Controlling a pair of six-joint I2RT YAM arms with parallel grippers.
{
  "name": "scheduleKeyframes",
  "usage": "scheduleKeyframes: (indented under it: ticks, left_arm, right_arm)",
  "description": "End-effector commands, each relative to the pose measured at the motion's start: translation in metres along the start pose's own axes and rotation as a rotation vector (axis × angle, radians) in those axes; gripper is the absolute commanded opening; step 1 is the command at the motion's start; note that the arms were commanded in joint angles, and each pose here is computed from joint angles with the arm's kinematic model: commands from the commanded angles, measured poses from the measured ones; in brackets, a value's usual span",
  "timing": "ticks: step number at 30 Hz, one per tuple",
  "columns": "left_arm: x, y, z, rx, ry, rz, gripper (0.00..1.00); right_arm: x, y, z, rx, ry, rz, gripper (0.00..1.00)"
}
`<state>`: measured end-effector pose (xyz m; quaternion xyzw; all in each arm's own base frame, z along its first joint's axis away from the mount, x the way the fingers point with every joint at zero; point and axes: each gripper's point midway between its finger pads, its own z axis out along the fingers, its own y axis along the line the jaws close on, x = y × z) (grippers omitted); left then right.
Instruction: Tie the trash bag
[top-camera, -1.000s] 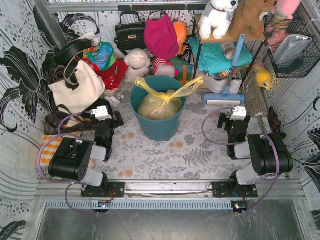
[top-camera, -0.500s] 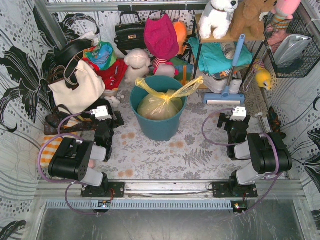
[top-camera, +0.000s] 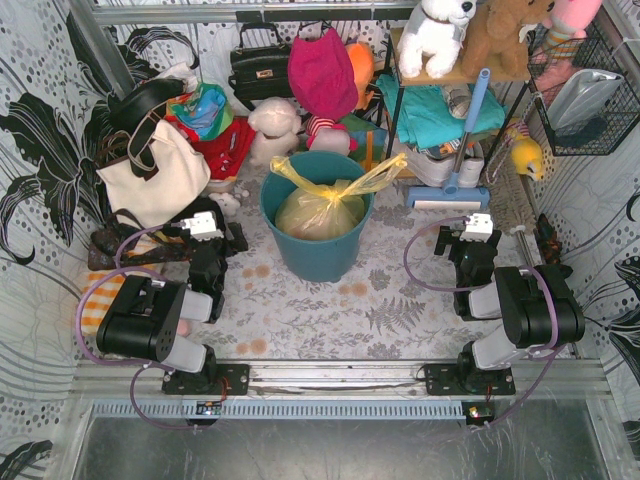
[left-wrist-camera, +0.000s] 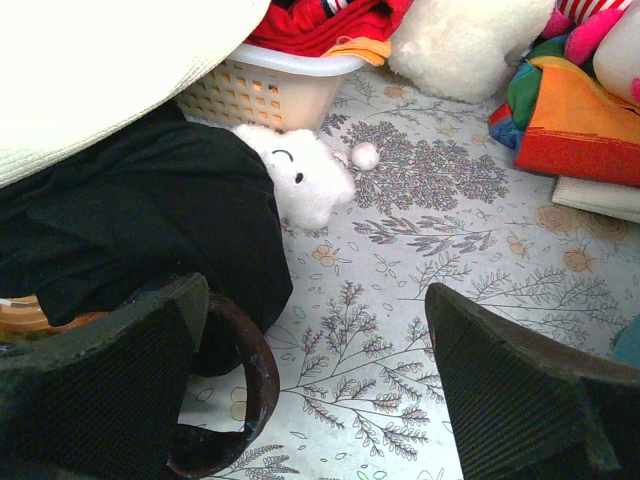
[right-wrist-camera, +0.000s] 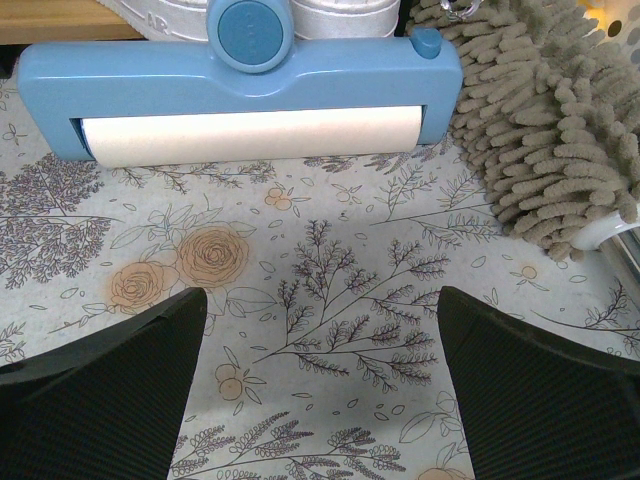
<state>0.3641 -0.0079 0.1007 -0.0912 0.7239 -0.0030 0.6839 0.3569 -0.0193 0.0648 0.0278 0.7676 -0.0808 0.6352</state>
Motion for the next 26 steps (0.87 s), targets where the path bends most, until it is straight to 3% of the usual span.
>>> scheduleKeyframes:
  ticks: [1, 26]
  left_arm:
    - [-0.0120, -0.0010, 0.0027, 0.011, -0.045, 0.002, 0.98]
    - [-0.0105, 0.0001, 0.0059, 0.035, -0.028, 0.000, 0.98]
  right_arm:
    - [-0.0107, -0.0022, 0.0027, 0.009, -0.043, 0.008, 0.97]
    - [-0.0096, -0.0014, 0.0029, 0.005, -0.037, 0.011, 0.97]
